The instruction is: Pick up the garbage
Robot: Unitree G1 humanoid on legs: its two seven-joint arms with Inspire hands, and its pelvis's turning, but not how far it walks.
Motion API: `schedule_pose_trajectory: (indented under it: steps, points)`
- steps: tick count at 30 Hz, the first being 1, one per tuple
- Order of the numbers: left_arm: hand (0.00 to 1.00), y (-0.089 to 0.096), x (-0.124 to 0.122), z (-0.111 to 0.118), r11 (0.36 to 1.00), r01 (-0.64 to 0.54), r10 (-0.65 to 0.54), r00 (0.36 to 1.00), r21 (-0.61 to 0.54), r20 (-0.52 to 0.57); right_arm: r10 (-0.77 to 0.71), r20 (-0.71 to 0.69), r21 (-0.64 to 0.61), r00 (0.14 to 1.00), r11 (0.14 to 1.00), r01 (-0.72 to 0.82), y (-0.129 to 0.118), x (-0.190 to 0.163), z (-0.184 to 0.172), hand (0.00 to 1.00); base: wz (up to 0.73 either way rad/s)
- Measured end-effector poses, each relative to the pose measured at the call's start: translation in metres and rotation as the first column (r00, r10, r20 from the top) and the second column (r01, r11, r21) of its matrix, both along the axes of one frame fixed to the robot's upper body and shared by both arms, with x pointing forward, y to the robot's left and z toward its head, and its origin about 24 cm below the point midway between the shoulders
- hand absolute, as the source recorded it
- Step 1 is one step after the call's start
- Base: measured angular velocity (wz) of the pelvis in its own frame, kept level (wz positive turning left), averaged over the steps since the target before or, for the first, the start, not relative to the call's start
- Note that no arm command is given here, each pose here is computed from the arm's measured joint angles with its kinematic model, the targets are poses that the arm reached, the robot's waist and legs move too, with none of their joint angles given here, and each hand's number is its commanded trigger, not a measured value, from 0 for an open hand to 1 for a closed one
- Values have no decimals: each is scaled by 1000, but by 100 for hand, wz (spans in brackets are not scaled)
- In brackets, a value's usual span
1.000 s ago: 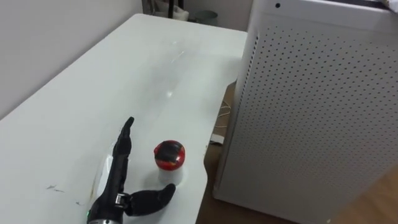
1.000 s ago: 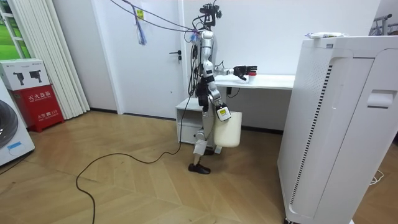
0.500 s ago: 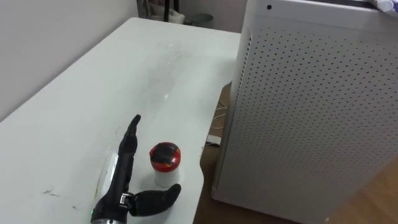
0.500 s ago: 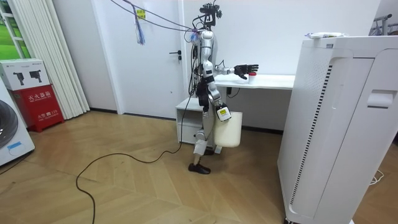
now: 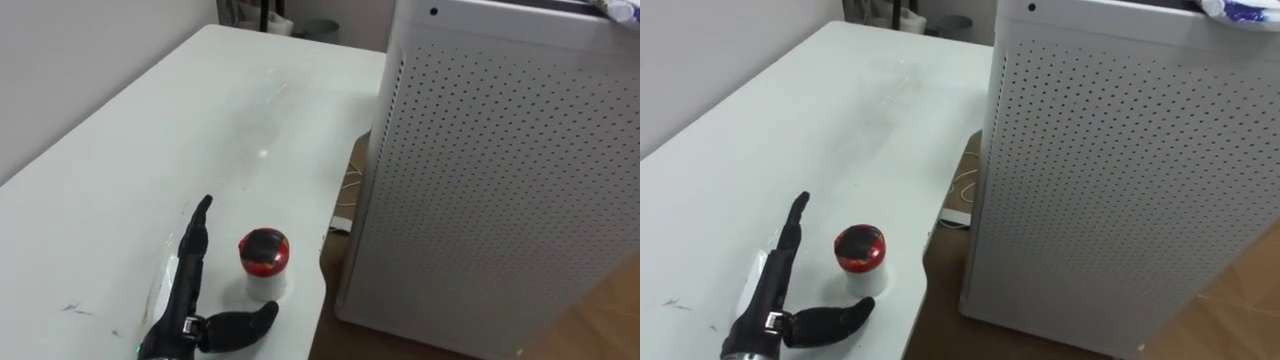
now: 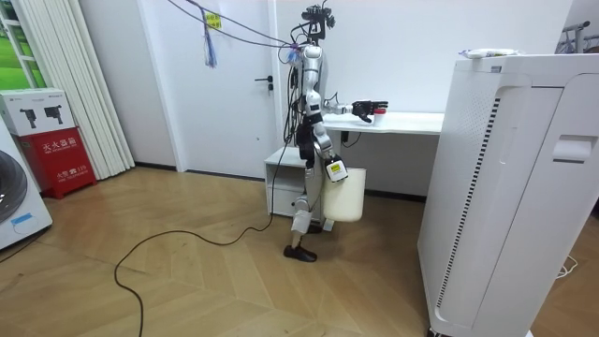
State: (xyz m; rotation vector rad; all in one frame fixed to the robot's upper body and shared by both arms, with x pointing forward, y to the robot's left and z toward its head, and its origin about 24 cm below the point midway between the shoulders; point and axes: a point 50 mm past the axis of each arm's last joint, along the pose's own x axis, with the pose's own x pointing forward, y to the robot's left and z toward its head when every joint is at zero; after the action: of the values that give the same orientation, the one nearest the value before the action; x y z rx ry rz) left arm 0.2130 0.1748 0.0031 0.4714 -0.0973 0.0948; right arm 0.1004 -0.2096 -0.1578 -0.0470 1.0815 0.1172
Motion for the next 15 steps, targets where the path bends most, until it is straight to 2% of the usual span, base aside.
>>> schedule_pose_trajectory:
  steps: [15]
  points:
    - [0, 10, -1, -20, 979, -133, 119, 988, -152, -99, 9, 2, 10, 1000, 1000, -9, 5, 2, 0, 100, -1]
